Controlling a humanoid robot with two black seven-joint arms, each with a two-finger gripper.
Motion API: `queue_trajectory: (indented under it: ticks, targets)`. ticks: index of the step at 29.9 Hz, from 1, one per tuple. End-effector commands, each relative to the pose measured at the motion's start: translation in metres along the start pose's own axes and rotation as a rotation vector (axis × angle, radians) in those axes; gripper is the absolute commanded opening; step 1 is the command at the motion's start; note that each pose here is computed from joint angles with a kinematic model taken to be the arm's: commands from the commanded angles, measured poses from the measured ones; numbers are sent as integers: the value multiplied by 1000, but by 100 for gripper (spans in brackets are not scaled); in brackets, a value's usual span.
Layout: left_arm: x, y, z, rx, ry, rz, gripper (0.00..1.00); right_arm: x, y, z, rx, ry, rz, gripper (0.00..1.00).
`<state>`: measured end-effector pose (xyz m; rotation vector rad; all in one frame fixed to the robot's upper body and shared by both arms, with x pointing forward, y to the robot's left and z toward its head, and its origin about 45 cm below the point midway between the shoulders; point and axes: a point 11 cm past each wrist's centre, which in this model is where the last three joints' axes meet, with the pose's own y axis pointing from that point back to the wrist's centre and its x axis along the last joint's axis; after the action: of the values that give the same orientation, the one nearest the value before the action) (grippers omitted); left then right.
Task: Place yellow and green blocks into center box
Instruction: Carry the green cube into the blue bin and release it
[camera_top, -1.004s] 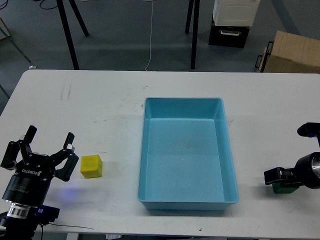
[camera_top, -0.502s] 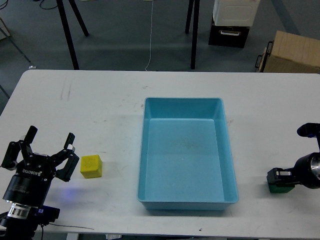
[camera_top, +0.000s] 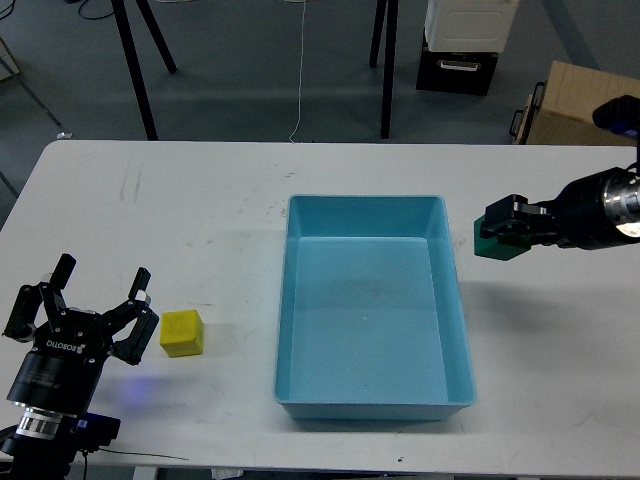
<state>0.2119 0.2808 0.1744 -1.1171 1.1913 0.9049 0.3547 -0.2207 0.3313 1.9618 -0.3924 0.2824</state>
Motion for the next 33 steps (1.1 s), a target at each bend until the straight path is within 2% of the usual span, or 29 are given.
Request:
queue_trajectory:
  ticks: [1, 4, 9, 18, 19, 20, 23, 24, 25, 26, 33]
  targets:
    - [0, 0, 0, 0, -1, 2, 100, 4, -33, -45, -34, 120, -42, 1]
    - [3, 1, 1, -3, 1, 9, 100, -7, -67, -65, -70, 206, -85, 1]
    - [2, -1, 1, -1, -1, 5, 100, -51, -125, -82, -101, 303, -194, 1]
    - [5, -1, 1, -2, 2, 10, 100, -83, -153, -55, -184, 386, -261, 2]
    - [5, -1, 1, -2, 1, 10, 100, -84, -154, -53, -185, 378, -261, 7]
    - [5, -1, 1, -2, 2, 9, 100, -83, -154, -53, -185, 374, -256, 17]
    - [4, -2, 0, -3, 5, 6, 100, -82, -154, -50, -187, 361, -250, 38]
    - [4, -2, 0, -3, 3, 6, 100, -81, -154, -50, -186, 359, -248, 56]
    - [4, -2, 0, -3, 5, 6, 100, -80, -154, -51, -182, 354, -237, 85]
    - [4, -2, 0, -3, 5, 6, 100, -79, -154, -52, -178, 346, -227, 99]
    - [4, -2, 0, -2, 6, 6, 100, -73, -153, -59, -160, 330, -199, 98]
